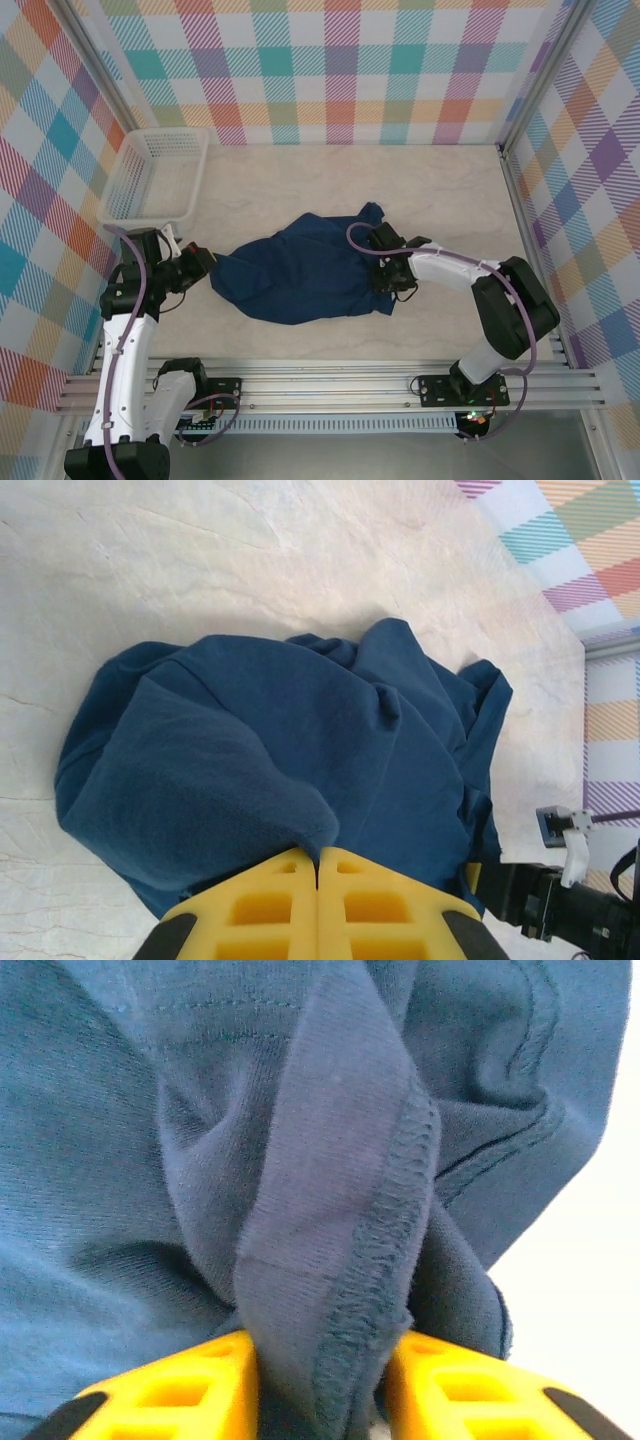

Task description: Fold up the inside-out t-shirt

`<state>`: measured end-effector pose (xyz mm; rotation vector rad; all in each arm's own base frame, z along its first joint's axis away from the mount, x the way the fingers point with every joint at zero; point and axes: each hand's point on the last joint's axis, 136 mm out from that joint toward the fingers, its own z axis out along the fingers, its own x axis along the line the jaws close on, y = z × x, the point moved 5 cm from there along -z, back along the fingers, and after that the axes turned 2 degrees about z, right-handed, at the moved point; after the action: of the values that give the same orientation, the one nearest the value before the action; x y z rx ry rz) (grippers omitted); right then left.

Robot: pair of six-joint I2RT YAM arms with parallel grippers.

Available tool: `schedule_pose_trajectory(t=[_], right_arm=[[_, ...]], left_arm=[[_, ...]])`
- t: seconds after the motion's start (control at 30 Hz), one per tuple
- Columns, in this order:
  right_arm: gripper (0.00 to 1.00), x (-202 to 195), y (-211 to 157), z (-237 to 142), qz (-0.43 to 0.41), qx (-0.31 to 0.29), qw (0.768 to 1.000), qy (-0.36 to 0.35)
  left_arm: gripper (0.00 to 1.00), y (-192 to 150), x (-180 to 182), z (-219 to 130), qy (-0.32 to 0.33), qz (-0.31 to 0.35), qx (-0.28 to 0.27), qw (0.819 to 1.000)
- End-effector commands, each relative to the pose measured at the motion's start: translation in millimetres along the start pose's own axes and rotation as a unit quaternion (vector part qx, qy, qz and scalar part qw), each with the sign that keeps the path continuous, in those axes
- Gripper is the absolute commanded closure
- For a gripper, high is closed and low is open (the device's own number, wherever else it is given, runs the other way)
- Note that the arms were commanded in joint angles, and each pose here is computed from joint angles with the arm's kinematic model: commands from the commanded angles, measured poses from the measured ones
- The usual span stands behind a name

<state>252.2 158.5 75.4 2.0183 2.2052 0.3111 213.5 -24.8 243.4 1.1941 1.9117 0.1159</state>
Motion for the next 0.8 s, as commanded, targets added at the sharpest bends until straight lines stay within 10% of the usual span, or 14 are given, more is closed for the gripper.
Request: schedule_pose_trajectory(t=[0.0,0.33,0.77], right_arm=[[0.8,-21.0,11.0,-10.5,0.004,-0.017,0.998,-0.064],[0.84,-65.4,27.5,-35.0,0.071,-0.041,0.996,-0.048],[0.64,-60.8,27.6,-40.0,0.093,-0.036,0.994,0.045]], left_arm=[[1.0,12.5,1.2,-10.3,0.021,-0.001,-0.043,0.999],[1.0,58.5,8.1,-47.3,0.081,-0.033,-0.166,0.982],[1.0,55.6,13.1,-30.4,0.066,-0.032,-0.126,0.989]])
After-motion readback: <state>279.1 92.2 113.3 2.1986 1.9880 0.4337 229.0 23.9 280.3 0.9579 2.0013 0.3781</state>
